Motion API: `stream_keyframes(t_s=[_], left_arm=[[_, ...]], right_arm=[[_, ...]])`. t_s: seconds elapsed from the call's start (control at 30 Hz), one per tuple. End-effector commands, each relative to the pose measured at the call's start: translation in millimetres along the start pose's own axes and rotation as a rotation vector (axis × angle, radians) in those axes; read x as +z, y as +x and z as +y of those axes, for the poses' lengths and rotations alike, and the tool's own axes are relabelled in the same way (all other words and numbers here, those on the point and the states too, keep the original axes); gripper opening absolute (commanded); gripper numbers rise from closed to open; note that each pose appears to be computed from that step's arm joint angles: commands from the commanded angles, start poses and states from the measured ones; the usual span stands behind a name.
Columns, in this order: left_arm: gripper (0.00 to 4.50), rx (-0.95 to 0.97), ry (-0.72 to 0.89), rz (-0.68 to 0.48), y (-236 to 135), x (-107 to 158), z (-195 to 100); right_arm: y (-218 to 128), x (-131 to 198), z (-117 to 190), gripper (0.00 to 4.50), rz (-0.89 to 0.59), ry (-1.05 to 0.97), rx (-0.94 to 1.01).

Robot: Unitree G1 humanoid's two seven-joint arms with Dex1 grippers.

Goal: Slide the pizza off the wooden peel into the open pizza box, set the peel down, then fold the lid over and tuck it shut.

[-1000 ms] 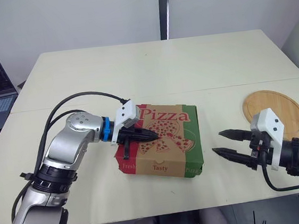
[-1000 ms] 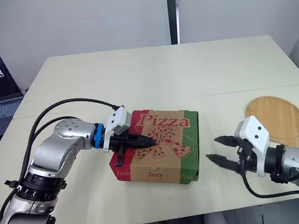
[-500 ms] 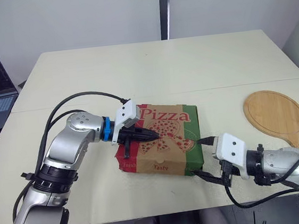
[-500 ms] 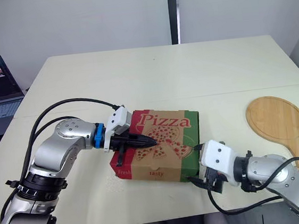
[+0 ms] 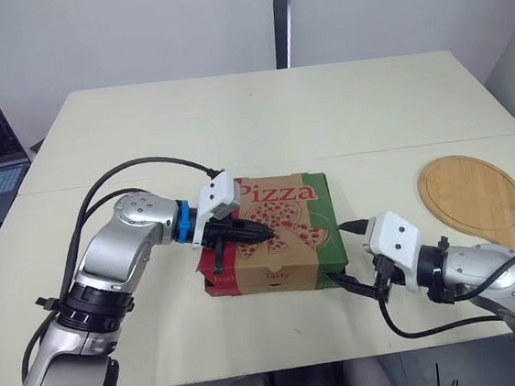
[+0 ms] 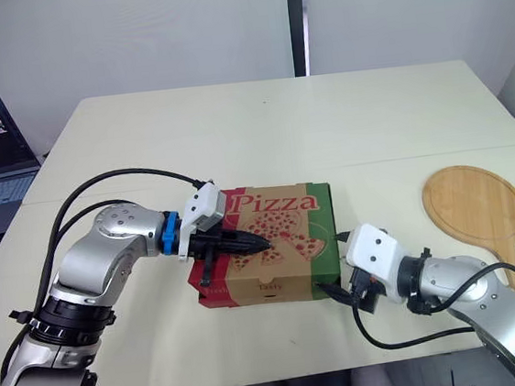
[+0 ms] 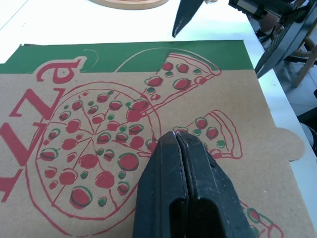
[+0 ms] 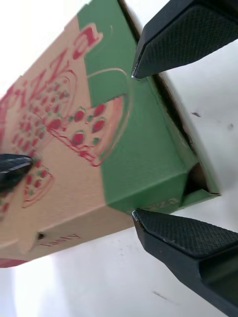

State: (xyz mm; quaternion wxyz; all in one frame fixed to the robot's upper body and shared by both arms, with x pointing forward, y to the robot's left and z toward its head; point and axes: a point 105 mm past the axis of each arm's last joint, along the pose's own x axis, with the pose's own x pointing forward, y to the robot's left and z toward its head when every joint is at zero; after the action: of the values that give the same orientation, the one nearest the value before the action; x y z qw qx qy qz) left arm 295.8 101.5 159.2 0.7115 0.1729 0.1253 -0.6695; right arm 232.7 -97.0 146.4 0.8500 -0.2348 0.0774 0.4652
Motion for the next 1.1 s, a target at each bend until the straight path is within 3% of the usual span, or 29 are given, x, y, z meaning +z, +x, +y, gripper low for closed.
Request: stream_keyframes(t_s=[0.03, 0.7, 1.1], left_arm=[[0.00, 0.016, 0.030, -0.021, -8.3, 11.1, 3.9], [0.00, -0.049, 0.077, 0.044, -11.5, 13.1, -6.7], [0.00, -0.046, 0.106, 0.135, -5.3, -8.8, -8.9]], right_arm=[[-4.7, 13.9, -0.8, 4.47, -0.032, -0.060, -0.002], [7.1, 11.1, -5.7, 4.47, -0.007, -0.114, -0.015], [6.3, -1.6, 0.4, 4.47, 0.039, -0.096, -0.030]])
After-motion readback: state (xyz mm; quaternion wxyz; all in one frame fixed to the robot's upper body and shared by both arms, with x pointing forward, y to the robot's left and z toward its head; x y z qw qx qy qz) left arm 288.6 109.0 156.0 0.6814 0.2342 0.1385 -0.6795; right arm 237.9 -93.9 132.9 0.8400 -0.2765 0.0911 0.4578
